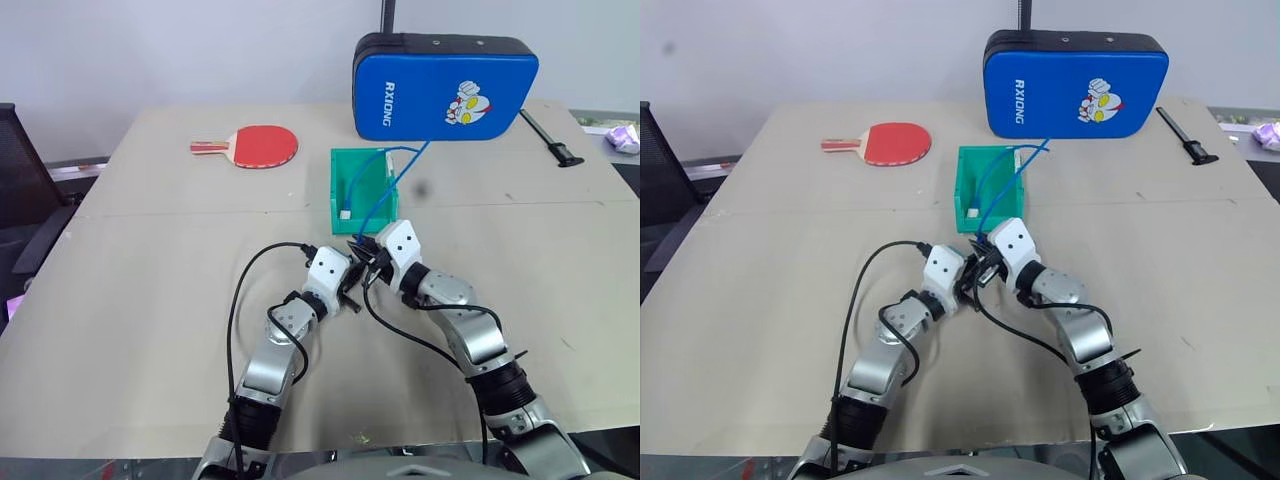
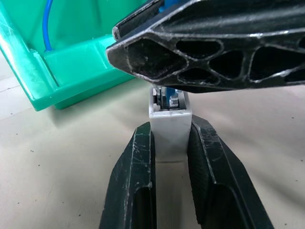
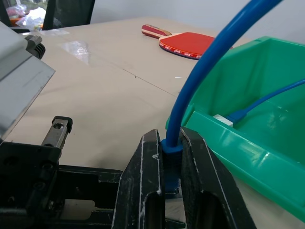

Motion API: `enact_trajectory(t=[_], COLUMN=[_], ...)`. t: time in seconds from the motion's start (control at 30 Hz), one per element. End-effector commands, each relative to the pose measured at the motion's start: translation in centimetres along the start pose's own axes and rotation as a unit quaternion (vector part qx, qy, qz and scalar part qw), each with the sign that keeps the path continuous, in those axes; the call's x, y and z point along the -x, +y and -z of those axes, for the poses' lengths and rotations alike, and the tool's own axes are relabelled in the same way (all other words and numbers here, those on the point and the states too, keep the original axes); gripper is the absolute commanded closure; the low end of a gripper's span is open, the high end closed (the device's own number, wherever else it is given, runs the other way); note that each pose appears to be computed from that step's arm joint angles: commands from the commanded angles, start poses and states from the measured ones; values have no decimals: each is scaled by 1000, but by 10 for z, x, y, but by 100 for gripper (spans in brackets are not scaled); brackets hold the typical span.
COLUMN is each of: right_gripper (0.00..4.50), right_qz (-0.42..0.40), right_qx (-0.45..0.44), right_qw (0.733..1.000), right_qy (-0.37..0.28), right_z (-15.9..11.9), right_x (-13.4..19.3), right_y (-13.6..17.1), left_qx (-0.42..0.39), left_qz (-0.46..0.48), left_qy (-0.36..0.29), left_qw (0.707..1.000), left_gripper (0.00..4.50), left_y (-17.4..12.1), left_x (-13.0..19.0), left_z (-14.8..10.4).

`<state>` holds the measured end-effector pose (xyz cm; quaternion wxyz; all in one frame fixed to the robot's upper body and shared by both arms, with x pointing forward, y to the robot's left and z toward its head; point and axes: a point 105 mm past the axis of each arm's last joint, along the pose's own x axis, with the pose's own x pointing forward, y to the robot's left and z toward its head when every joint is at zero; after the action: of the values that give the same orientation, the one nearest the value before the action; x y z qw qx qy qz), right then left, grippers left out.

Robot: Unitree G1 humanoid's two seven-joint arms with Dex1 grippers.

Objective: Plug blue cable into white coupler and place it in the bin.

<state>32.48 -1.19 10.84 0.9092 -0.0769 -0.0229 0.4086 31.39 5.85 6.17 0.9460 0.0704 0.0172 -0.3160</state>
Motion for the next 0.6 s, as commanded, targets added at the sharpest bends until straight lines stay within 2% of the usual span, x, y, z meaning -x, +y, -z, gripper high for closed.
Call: enact_trajectory(t=[0.03,0.13,0.3,0.43,0.57,0.6], right_gripper=[450,450,450,450,450,450], right_qz=[-23,-49,-36,-10,3,6], right_qx=[-15,-19,-53,-55,-49,-53], right_qw=[997,990,973,979,992,994], right_qy=[76,132,220,194,117,98], right_z=[33,60,109,102,76,69], right_x=[6,15,31,25,11,9], right_y=[12,24,27,19,12,11], left_qx=[28,30,33,33,35,35], left_qz=[29,27,27,26,27,33], left_qy=[40,39,39,40,36,34], left_qw=[998,998,998,998,998,998], left_gripper=[418,418,418,418,418,368], left_y=[-20,-20,-20,-20,-19,-19], left_x=[4,5,5,5,5,5], left_z=[24,24,25,25,24,23])
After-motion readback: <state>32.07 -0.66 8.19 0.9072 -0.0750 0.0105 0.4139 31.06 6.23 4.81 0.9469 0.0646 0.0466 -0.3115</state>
